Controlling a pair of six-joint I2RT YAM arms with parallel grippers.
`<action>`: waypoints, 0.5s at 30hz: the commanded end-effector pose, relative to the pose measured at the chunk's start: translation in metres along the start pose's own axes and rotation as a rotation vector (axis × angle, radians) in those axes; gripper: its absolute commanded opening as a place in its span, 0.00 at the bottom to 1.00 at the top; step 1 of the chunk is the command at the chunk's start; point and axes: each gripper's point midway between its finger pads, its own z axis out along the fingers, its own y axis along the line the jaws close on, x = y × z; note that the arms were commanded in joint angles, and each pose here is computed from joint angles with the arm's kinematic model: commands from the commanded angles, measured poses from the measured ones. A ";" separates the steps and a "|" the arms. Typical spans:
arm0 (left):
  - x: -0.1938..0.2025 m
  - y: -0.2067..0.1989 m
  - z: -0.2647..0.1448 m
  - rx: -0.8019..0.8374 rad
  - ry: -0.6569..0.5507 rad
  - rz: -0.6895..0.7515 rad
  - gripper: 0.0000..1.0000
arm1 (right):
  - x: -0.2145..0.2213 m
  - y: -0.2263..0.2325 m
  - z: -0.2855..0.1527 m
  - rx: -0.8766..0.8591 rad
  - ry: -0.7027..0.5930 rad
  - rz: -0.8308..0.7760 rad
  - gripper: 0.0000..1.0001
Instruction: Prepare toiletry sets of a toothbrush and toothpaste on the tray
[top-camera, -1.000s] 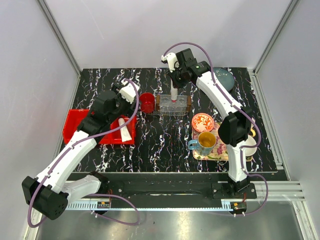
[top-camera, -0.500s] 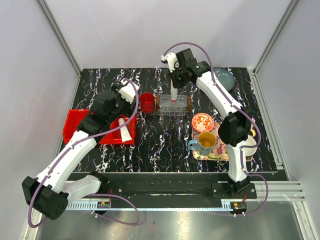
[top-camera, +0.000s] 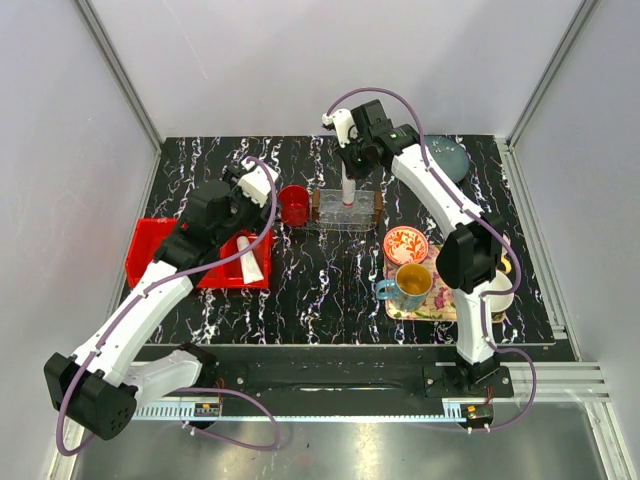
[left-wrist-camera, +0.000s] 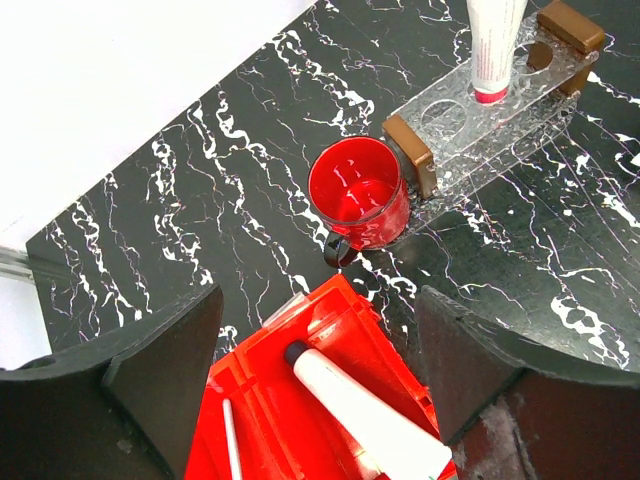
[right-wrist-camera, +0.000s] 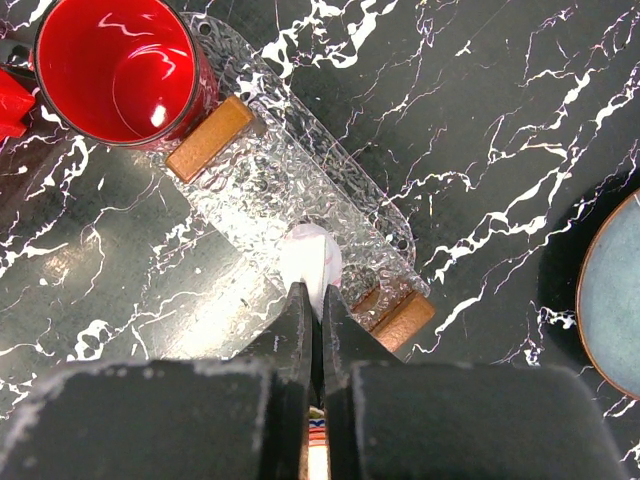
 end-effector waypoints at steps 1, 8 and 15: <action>-0.013 0.003 -0.002 -0.006 -0.062 -0.012 0.81 | -0.028 -0.001 -0.016 0.013 -0.105 -0.025 0.00; -0.012 0.003 -0.002 -0.006 -0.062 -0.011 0.81 | -0.026 0.001 -0.011 0.009 -0.108 -0.021 0.00; -0.012 0.003 -0.002 -0.006 -0.062 -0.013 0.81 | -0.024 -0.001 -0.010 0.015 -0.106 -0.020 0.00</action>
